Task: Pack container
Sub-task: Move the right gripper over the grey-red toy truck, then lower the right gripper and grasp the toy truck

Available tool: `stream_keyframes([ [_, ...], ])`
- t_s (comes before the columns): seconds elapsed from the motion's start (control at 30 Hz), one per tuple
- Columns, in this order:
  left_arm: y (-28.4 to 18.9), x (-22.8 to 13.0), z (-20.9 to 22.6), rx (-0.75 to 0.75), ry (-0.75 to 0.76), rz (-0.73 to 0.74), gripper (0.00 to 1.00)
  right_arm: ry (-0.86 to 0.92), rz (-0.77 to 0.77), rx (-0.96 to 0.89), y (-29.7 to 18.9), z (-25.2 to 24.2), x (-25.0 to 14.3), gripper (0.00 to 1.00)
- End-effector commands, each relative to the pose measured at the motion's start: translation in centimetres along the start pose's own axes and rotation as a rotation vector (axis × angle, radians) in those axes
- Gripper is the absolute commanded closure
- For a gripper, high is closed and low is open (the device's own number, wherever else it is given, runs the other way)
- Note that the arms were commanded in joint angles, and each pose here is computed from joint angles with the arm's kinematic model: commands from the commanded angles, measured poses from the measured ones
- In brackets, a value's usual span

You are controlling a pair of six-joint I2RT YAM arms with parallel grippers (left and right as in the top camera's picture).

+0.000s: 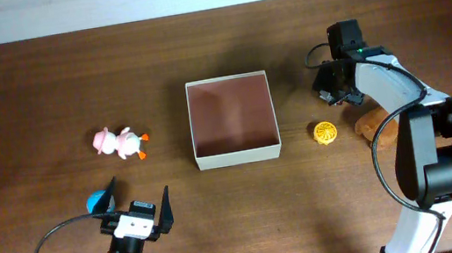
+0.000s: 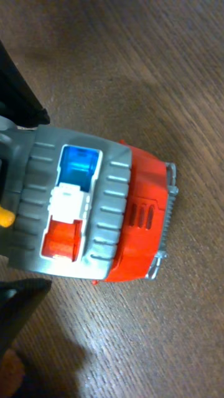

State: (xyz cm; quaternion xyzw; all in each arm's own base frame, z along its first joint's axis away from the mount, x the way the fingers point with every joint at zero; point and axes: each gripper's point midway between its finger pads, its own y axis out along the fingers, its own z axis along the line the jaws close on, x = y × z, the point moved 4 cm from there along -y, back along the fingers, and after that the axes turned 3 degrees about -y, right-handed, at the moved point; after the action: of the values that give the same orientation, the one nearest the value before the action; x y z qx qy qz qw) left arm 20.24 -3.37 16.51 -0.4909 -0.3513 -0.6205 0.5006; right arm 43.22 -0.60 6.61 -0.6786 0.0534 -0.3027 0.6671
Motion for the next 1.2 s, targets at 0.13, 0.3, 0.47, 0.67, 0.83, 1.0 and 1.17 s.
stream_keyframes([
  [0.13, 0.0, -0.1, 0.1, 0.007, 0.005, 0.002, 0.0, -0.151, -0.004, 0.004, 0.0, 0.2, 0.3, 0.37],
  [0.3, 0.0, -0.1, 0.1, 0.007, 0.005, 0.002, 0.0, -0.175, 0.007, -0.001, 0.0, 0.1, 0.1, 0.5],
  [0.47, 0.0, -0.1, 0.1, 0.007, 0.005, 0.002, 0.0, -0.181, 0.013, -0.004, 0.0, 0.0, 0.0, 0.53],
  [0.67, 0.0, -0.1, 0.1, 0.007, 0.005, 0.002, 0.0, -0.204, 0.028, -0.01, 0.0, -0.2, -0.3, 0.53],
  [0.83, 0.0, -0.1, 0.1, 0.007, 0.005, 0.002, 0.0, -0.248, 0.036, 0.03, -0.6, 0.3, -0.3, 0.53],
  [1.0, 0.0, -0.1, 0.1, 0.007, 0.004, 0.002, 0.0, -0.294, 0.021, 0.12, -3.3, 1.9, 0.9, 0.52],
  [1.17, 0.0, -0.1, 0.1, 0.007, 0.005, 0.002, 0.0, -0.381, 0.019, 0.287, -7.6, 4.4, 2.1, 0.47],
])
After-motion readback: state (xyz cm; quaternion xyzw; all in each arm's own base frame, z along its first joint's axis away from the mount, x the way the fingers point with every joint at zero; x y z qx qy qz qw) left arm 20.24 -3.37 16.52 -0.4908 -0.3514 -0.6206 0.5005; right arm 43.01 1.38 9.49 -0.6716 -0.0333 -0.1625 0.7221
